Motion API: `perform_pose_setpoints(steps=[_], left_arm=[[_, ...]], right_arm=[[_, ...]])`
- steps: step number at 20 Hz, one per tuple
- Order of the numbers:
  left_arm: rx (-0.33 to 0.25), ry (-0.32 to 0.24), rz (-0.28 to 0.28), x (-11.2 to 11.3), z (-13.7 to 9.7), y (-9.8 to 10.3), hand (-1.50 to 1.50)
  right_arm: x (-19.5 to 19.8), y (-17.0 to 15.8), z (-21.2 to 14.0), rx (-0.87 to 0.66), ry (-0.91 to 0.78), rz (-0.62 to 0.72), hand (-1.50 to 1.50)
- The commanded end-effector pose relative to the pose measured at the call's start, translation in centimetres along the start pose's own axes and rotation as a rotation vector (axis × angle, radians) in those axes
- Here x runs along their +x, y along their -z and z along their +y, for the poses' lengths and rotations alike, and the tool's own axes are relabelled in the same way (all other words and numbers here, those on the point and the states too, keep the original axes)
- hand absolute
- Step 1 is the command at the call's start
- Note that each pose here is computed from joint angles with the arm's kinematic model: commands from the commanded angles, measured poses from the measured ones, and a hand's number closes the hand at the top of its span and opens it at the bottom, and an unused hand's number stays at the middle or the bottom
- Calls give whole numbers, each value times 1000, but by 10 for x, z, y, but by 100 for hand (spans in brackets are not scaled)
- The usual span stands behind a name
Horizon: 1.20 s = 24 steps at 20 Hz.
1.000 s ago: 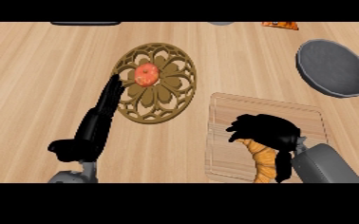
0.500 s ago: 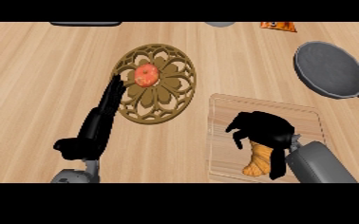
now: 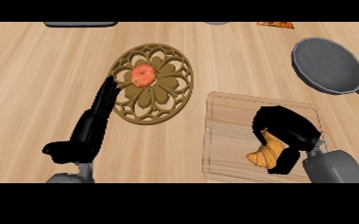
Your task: Pick the croissant from the cutting board and place it in the pan
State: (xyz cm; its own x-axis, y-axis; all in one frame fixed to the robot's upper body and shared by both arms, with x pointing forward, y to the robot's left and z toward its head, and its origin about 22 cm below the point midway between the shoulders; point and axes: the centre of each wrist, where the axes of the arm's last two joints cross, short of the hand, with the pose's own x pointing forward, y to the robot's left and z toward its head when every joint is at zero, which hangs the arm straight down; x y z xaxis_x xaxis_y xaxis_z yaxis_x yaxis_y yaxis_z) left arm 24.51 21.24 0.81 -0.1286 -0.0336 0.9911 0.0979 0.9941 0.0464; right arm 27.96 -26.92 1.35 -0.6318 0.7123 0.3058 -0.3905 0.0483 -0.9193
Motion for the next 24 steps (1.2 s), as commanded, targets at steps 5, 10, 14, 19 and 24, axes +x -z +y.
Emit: perform_pose_setpoints(steps=[5,10,14,19,24], left_arm=[[17,8,15,-6,5,-8,0],[-1,7,5,2,-7,-7,0],[-17,0,11,6,-1,-3,0],[-21,8,-13,3,4,6,0],[-22,5,0,6,-12,0,0]], right_arm=[[6,-69,-34,-363,-15,286,150],[32,-92,-60,-613,87,249,150],[32,-113,-73,-665,180,330,150],[-13,-120,-76,-767,347,394,150],[-56,-116,-80,-833,397,469,150]])
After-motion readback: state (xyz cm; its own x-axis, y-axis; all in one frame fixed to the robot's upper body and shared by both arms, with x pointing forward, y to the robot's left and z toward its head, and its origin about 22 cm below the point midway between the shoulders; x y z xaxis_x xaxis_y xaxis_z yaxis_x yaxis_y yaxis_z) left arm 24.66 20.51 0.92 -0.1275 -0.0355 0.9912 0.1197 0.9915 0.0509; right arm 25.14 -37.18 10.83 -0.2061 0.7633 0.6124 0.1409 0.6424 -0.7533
